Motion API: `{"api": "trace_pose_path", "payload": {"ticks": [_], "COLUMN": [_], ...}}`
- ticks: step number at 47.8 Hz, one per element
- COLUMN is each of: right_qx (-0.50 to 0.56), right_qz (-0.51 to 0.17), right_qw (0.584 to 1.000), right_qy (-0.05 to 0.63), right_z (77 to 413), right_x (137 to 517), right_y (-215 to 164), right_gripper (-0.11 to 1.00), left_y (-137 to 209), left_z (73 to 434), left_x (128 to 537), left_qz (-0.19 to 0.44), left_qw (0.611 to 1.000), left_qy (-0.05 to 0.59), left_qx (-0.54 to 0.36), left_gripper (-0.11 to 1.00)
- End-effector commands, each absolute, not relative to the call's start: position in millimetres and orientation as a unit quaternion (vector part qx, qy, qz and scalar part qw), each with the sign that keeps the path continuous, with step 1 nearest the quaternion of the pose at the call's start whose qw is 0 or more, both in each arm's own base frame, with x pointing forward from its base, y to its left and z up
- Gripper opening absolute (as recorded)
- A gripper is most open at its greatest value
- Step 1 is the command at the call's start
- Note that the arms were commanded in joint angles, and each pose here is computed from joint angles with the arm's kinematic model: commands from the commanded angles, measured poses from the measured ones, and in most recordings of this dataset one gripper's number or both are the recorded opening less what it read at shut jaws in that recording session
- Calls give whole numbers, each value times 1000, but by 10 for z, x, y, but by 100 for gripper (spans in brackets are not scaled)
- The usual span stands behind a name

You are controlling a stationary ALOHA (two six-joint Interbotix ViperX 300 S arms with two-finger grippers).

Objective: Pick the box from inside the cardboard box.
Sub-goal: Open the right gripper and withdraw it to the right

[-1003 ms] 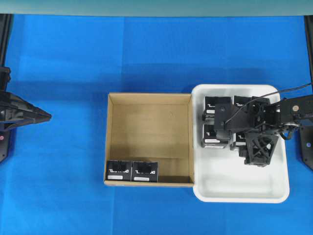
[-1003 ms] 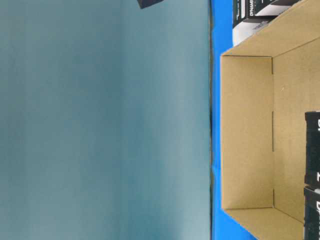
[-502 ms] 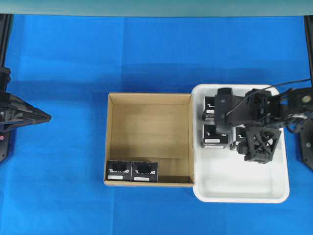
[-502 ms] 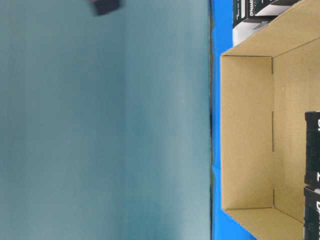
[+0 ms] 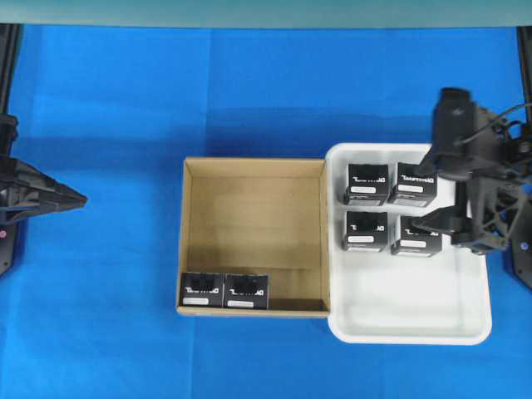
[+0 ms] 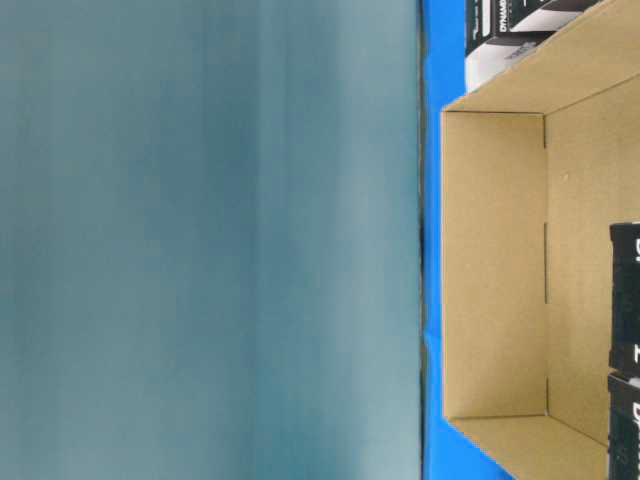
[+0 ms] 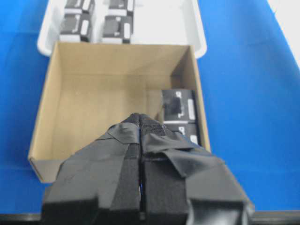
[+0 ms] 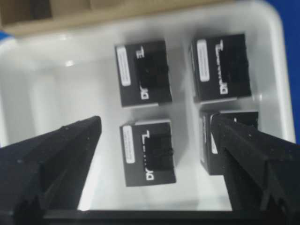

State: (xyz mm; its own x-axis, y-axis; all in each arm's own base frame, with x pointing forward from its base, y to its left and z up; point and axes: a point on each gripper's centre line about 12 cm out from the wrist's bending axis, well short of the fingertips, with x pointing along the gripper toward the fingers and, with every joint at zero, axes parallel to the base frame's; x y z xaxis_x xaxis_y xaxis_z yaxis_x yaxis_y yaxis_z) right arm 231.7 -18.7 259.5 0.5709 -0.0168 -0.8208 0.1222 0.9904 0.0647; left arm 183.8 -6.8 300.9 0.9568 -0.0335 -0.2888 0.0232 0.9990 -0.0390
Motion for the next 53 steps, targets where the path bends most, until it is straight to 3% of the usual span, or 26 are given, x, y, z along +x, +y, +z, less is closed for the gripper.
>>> {"api": "trace_pose_path", "payload": {"ticks": [1, 13, 53], "right_qx": [55, 62, 66], "right_qz": [-41, -46, -47], "right_qw": [898, 913, 915], "right_qy": [435, 401, 396], "right_z": [2687, 2783, 2796], "right_x": [2271, 2180, 2148], "right_y": [-188, -184, -180], "right_gripper": [95, 95, 95], "left_y": [-68, -67, -82], "left_z": [3133, 3139, 3138], "left_x": [1853, 1853, 1852], "left_qz": [-15, -15, -19], "left_qw": [991, 991, 991], "left_qy": [130, 129, 130], "left_qx": [-17, -17, -16], "left_gripper": [-7, -7, -7]}}
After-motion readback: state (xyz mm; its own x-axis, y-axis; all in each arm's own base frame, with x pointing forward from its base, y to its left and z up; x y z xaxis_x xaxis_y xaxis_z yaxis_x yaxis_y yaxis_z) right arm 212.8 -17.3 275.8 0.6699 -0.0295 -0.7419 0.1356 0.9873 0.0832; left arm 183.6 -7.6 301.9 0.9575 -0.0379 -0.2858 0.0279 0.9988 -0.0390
